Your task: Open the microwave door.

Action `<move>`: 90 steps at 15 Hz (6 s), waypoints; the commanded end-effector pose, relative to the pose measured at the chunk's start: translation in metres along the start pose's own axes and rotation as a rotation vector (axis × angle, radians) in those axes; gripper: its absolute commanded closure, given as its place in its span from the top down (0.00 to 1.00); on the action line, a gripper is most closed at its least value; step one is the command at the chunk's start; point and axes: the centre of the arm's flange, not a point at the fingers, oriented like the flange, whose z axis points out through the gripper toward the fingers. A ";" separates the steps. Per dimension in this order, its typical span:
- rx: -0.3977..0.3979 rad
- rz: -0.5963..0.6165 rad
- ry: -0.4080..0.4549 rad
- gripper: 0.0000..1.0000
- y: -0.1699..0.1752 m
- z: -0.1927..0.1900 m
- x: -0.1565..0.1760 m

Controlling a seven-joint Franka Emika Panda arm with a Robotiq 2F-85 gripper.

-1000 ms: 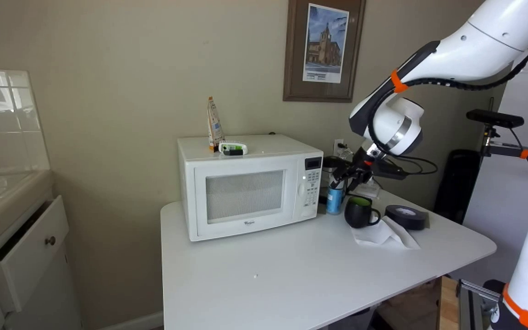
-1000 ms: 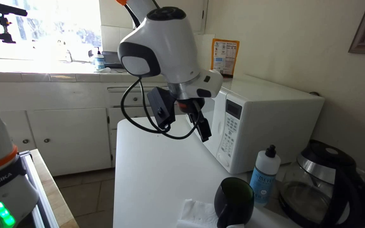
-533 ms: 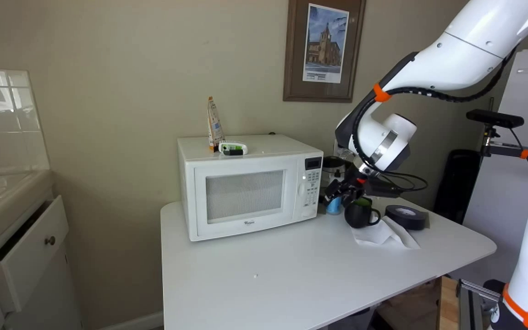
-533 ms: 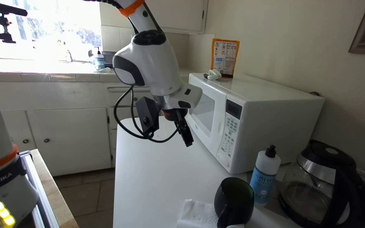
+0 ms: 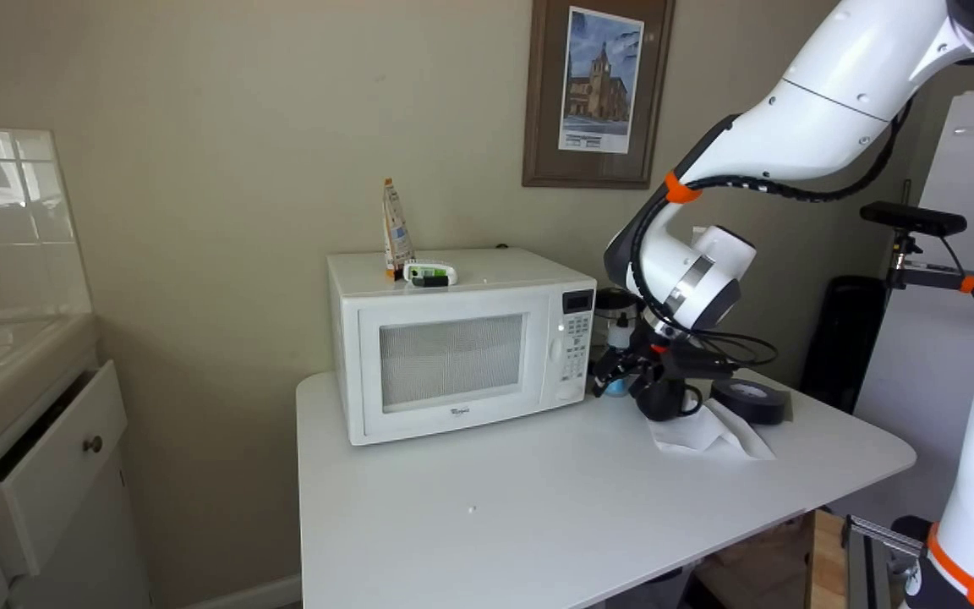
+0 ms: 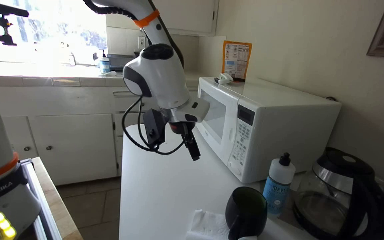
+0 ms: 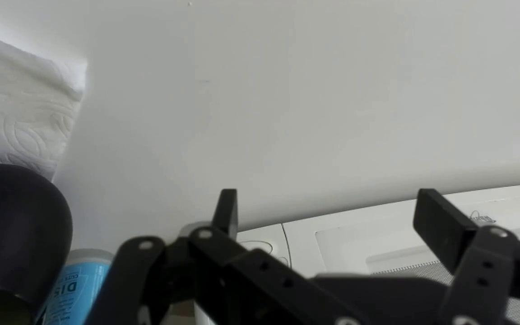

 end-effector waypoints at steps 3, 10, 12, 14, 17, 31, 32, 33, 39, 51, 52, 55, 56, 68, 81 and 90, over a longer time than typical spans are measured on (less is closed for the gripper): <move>0.053 -0.066 0.071 1.00 -0.012 0.021 0.003; 0.082 -0.064 0.108 1.00 -0.008 0.066 0.019; 0.072 -0.056 0.090 1.00 0.000 0.084 0.016; 0.061 -0.058 0.069 1.00 0.007 0.101 0.010; 0.052 -0.065 0.075 1.00 0.010 0.115 0.005; -0.040 -0.028 0.332 0.06 0.015 0.148 0.028; -0.051 -0.029 0.356 0.00 0.016 0.151 0.029; -0.064 -0.030 0.387 0.00 0.016 0.153 0.030; -0.099 -0.055 0.384 0.00 0.027 0.153 0.043; -0.151 -0.057 0.347 0.00 0.024 0.164 0.034; -0.149 -0.054 0.347 0.00 0.023 0.162 0.036; -0.158 -0.058 0.341 0.00 0.021 0.166 0.038; -0.164 -0.059 0.342 0.00 0.021 0.170 0.038; -0.164 -0.031 0.411 0.00 0.020 0.153 0.047; -0.172 -0.207 0.401 0.00 0.023 0.175 0.069; -0.258 -0.304 -0.064 0.00 0.054 0.110 0.036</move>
